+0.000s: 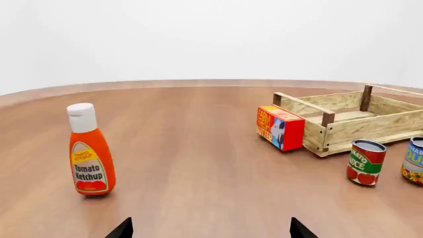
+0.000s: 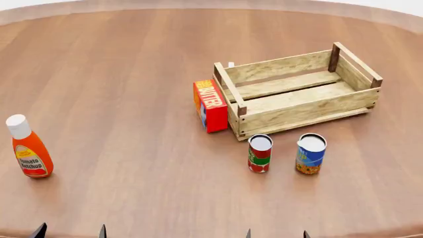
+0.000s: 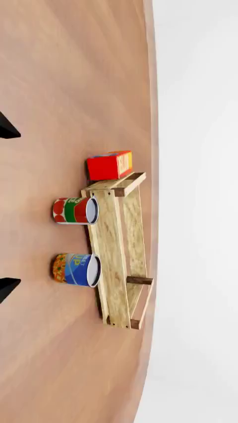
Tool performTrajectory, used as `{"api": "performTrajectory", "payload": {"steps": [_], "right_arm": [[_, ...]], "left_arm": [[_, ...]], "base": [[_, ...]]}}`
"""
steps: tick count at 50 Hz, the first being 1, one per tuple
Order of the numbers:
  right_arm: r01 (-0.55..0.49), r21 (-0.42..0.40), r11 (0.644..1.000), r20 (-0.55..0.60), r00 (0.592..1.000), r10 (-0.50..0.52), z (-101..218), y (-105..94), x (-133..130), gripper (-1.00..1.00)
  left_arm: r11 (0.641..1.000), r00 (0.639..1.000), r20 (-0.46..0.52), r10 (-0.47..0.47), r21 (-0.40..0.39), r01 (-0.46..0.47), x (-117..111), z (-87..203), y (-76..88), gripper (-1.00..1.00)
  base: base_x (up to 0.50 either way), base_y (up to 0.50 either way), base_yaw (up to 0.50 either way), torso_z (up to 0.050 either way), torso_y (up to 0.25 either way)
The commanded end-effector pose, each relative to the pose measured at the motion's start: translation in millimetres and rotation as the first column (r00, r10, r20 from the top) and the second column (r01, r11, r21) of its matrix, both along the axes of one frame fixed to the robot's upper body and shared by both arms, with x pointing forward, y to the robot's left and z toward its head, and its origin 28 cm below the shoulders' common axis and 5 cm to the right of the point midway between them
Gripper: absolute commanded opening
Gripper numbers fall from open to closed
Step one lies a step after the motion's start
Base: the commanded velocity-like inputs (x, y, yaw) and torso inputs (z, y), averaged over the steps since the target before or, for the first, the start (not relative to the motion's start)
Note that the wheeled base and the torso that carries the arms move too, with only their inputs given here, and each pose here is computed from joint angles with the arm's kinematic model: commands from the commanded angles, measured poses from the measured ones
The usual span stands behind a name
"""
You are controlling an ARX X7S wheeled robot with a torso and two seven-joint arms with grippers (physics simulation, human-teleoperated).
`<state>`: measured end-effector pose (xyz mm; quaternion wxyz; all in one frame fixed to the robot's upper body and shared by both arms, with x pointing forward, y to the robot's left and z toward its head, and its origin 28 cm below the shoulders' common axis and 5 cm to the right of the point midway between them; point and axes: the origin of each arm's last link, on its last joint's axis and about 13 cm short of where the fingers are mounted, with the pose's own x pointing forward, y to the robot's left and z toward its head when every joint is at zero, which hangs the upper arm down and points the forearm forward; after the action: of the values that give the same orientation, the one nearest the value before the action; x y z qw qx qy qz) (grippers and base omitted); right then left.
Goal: Pick up the tomato sauce, and put it in the wooden tray.
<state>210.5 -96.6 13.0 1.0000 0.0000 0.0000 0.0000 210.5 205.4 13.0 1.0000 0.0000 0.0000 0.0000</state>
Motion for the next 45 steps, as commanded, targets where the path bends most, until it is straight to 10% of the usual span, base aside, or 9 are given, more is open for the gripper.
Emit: {"api": "performTrajectory", "payload": {"steps": [1, 45], "right_arm": [[0.000, 0.000, 1.000, 0.000, 1.000, 0.000, 0.0, 0.3, 0.0, 1.00], [0.027, -0.002, 1.000, -0.022, 0.999, -0.027, -0.7, 2.2, 4.4, 1.00]], "left_arm": [[1.000, 1.000, 0.000, 0.000, 0.006, 0.000, 0.2, -0.3, -0.1, 1.00], [1.000, 1.000, 0.010, 0.004, 0.007, -0.004, 0.0, -0.6, 0.8, 1.00]], "base": [[0.00, 0.00, 0.00, 0.000, 0.000], [0.00, 0.00, 0.00, 0.000, 0.000]]}}
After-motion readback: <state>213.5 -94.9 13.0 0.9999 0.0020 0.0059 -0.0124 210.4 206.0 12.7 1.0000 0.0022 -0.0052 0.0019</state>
